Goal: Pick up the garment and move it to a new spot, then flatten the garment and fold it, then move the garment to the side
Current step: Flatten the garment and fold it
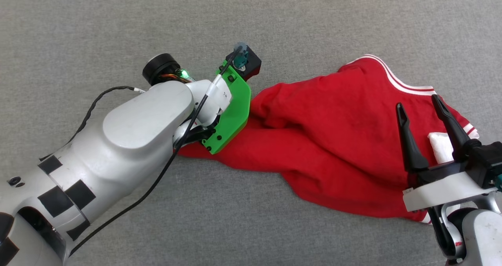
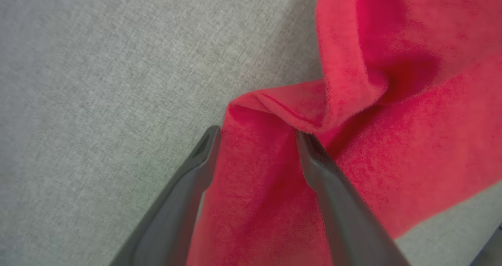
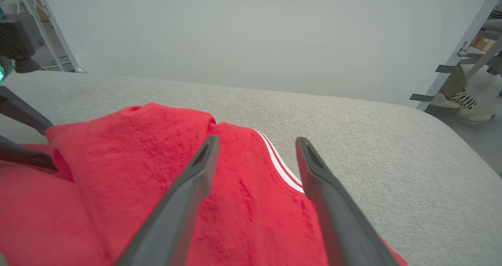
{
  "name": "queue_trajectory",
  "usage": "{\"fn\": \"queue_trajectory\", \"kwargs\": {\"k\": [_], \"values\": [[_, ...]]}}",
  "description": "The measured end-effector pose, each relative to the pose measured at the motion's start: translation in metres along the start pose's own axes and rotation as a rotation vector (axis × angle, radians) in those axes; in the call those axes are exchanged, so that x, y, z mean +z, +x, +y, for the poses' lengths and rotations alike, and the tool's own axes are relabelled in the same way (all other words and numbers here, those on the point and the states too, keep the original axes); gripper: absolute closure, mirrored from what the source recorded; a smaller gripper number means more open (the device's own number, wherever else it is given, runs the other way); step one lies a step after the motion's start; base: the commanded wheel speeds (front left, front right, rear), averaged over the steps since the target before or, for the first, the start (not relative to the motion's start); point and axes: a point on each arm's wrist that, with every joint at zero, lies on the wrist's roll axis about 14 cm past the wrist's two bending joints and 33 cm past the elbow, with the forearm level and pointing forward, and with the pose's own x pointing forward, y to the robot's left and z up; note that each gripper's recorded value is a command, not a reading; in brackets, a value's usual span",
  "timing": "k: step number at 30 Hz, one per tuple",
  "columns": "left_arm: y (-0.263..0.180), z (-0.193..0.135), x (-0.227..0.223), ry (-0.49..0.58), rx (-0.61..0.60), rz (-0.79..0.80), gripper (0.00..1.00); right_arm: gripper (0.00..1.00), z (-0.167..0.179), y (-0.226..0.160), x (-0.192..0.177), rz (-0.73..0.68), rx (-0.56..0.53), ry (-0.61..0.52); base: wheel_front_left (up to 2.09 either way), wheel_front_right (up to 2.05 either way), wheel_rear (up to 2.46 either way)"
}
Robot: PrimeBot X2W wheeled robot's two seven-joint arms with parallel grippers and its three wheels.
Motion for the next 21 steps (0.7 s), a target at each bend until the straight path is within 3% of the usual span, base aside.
{"fn": "queue_trajectory", "kwargs": {"k": [8, 9, 10, 21], "values": [[0.022, -0.003, -0.017, 0.071, -0.019, 0.114, 0.0, 0.0, -0.013, -0.003, -0.018, 0.04, -0.038, -0.009, 0.0, 0.0, 0.0], [0.022, -0.003, -0.018, 0.07, -0.023, 0.112, 0.6, 0.0, -0.014, -0.003, -0.019, 0.043, -0.04, -0.01, 0.0, 0.0, 0.0], [0.021, -0.003, -0.017, 0.071, -0.024, 0.106, 1.0, 0.0, -0.014, -0.003, -0.019, 0.04, -0.04, -0.01, 0.0, 0.0, 0.0], [-0.007, 0.003, 0.001, 0.078, 0.033, -0.158, 1.0, 0.0, -0.013, 0.0, 0.004, -0.04, -0.035, -0.02, 0.0, 0.0, 0.0]]}}
